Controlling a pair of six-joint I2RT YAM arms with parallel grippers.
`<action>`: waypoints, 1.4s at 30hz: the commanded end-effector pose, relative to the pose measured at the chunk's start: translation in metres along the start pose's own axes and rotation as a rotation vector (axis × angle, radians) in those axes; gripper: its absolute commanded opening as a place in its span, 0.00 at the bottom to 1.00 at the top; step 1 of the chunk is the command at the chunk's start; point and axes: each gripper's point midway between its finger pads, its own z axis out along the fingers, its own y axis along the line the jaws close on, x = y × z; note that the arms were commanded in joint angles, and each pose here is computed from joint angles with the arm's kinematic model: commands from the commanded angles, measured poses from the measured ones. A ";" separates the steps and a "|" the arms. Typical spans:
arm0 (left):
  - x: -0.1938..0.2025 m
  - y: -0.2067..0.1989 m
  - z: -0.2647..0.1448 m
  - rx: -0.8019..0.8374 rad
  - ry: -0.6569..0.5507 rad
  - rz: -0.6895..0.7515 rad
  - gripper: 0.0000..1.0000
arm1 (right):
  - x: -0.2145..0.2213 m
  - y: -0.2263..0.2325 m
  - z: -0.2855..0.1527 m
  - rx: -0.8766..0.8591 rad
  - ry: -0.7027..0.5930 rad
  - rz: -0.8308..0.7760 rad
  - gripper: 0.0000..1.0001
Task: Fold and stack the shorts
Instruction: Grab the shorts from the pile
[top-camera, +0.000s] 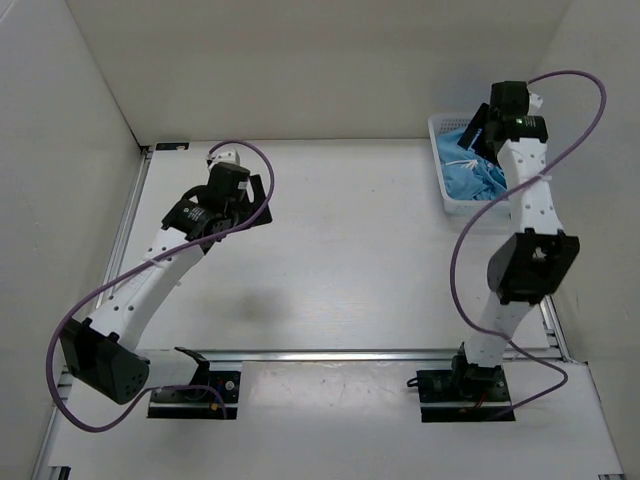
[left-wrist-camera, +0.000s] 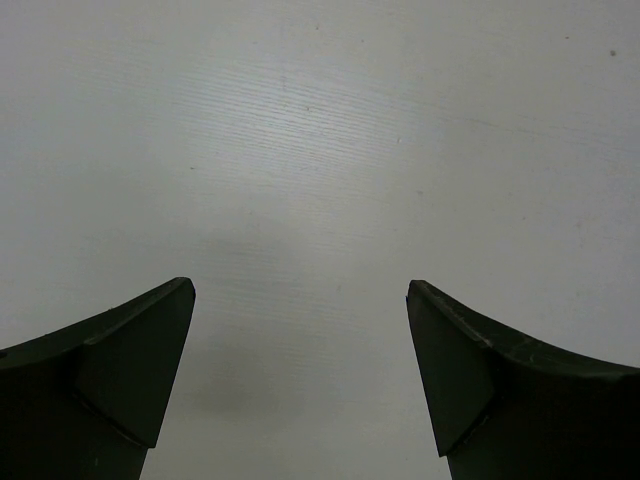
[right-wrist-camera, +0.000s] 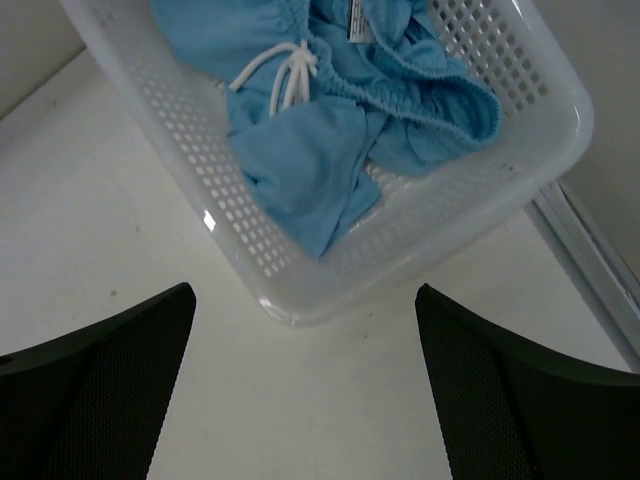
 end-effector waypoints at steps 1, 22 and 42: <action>-0.013 0.001 -0.005 0.003 -0.028 0.013 0.99 | 0.009 0.019 0.036 -0.039 0.118 -0.073 0.94; 0.001 0.016 0.026 -0.162 0.086 0.101 0.99 | -0.039 0.019 0.182 -0.285 0.119 0.244 0.05; 0.005 0.015 0.008 -0.118 0.083 0.049 0.99 | -0.020 0.010 0.139 -0.298 0.189 0.148 0.99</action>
